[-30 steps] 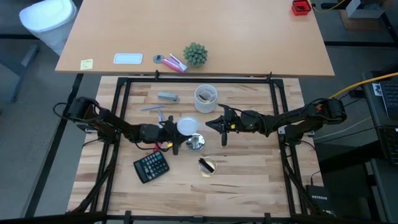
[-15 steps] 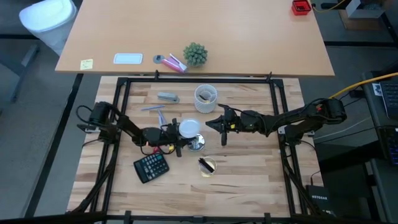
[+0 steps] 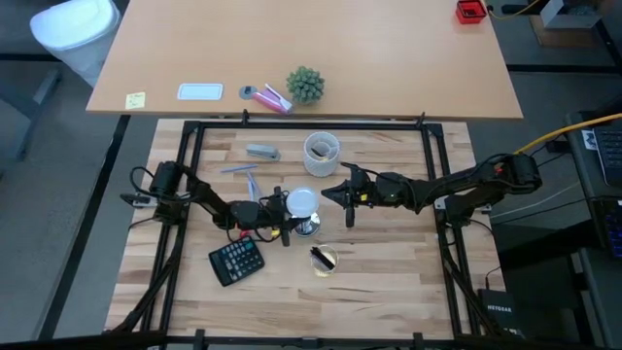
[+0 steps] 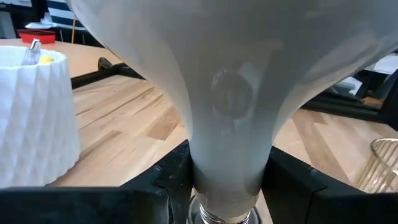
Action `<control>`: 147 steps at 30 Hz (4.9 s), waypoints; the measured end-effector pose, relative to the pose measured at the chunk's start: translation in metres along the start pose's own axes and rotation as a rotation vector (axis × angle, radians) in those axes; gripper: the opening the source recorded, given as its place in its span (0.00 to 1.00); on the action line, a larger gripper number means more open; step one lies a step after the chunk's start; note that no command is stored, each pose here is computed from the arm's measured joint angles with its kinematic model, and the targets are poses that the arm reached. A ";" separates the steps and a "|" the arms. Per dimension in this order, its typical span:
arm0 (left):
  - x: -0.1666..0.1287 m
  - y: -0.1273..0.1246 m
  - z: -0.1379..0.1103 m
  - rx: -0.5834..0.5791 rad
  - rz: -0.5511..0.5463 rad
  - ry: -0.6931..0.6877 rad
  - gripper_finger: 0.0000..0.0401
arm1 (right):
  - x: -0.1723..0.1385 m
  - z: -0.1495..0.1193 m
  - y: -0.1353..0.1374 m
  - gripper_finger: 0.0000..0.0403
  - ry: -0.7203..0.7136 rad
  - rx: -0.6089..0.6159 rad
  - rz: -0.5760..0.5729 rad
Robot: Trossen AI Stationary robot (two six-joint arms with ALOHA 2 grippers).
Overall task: Screw lightbulb
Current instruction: Insert the lightbulb into the lamp
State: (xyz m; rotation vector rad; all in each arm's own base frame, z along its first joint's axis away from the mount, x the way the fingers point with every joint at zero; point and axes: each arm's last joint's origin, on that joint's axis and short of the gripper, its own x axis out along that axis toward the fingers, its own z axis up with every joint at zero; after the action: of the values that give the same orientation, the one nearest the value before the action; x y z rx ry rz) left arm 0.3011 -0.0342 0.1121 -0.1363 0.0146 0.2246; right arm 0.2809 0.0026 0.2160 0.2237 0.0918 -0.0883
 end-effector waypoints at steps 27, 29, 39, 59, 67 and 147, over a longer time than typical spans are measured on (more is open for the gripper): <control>0.000 0.001 -0.005 0.035 0.007 0.048 0.38 | 0.002 0.011 0.004 0.03 -0.134 -0.014 0.060; 0.000 0.001 -0.005 0.035 0.007 0.049 0.38 | 0.006 0.011 0.005 0.03 -0.136 -0.014 0.070; 0.000 0.001 -0.005 0.036 0.007 0.053 0.38 | 0.044 0.008 0.010 0.03 -0.034 -0.024 0.128; -0.001 0.001 -0.007 0.047 0.007 0.063 0.38 | 0.053 0.016 0.012 0.03 0.073 -0.060 0.093; 0.000 0.001 -0.006 0.041 0.009 0.059 0.38 | 0.033 0.041 0.016 0.03 0.043 -0.113 0.098; 0.063 0.011 0.040 0.224 0.064 -0.184 0.38 | -0.114 0.010 -0.054 0.60 1.039 0.423 -1.070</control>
State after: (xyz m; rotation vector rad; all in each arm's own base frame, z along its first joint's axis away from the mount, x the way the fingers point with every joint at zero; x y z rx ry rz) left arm 0.3600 -0.0046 0.1488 0.1082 -0.1389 0.2967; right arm 0.1633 -0.0429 0.2252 0.6095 1.2370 -1.0631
